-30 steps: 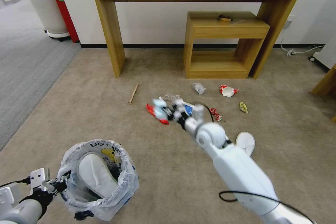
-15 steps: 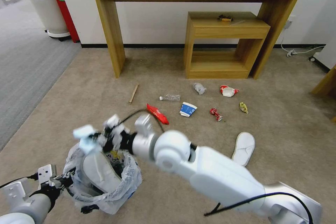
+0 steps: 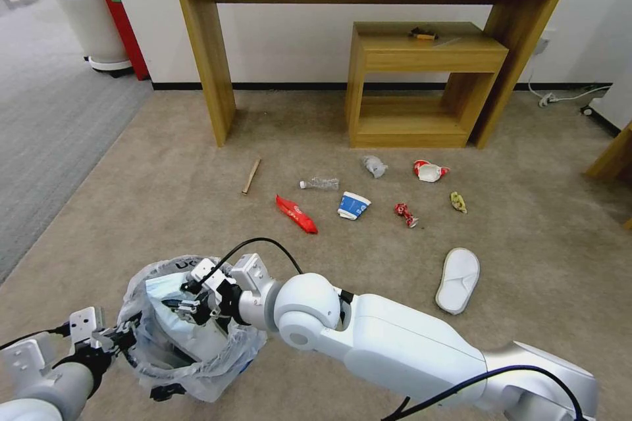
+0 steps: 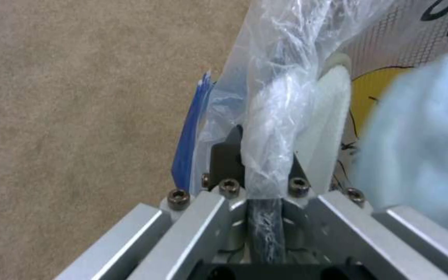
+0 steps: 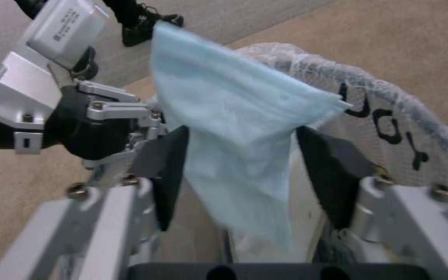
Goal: Pick up the trash bin and place the garbage on the floor into it.
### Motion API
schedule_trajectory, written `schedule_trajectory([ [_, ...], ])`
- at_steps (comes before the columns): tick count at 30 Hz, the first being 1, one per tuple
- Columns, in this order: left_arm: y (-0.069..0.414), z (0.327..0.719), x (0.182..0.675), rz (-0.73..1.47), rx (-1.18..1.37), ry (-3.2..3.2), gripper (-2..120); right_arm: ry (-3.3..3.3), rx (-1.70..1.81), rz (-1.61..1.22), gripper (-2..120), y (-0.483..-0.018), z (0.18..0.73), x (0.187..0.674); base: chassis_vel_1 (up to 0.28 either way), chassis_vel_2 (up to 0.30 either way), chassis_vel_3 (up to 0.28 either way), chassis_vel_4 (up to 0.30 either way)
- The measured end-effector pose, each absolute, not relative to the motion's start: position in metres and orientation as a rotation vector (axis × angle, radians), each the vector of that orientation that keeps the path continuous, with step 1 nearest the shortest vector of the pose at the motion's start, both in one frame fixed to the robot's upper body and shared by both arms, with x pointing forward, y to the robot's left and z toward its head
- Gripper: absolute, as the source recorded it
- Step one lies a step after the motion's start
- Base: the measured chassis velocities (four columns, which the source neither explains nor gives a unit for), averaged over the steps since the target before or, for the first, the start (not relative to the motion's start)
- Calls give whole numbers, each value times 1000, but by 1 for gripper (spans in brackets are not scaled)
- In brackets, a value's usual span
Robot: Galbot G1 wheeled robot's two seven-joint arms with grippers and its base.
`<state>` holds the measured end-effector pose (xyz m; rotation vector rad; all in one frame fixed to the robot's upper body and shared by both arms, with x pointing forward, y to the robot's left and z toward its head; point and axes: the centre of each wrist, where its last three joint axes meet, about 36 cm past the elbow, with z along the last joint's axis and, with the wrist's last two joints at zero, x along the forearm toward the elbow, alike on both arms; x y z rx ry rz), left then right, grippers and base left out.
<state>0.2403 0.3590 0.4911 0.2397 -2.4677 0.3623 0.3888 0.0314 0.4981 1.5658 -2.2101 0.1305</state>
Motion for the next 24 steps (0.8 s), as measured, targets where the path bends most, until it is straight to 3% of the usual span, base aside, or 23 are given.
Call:
schedule_trajectory([
  [2, 359, 492, 240, 362, 239, -2468, 0, -2208, 1567, 129, 70, 32, 498, 386, 0, 0, 0, 0],
  [10, 358, 493, 239, 361, 241, -2472, 0, -2216, 1568, 113, 97, 32, 499, 386, 0, 0, 0, 0],
  [18, 361, 493, 238, 362, 246, -2471, 0, -2381, 1478, 0, 100, 15, 525, 398, 0, 0, 0, 0],
  [24, 365, 494, 233, 363, 228, -2468, 0, -2649, 1085, -7, 100, -73, 512, 435, 0, 0, 0, 0],
])
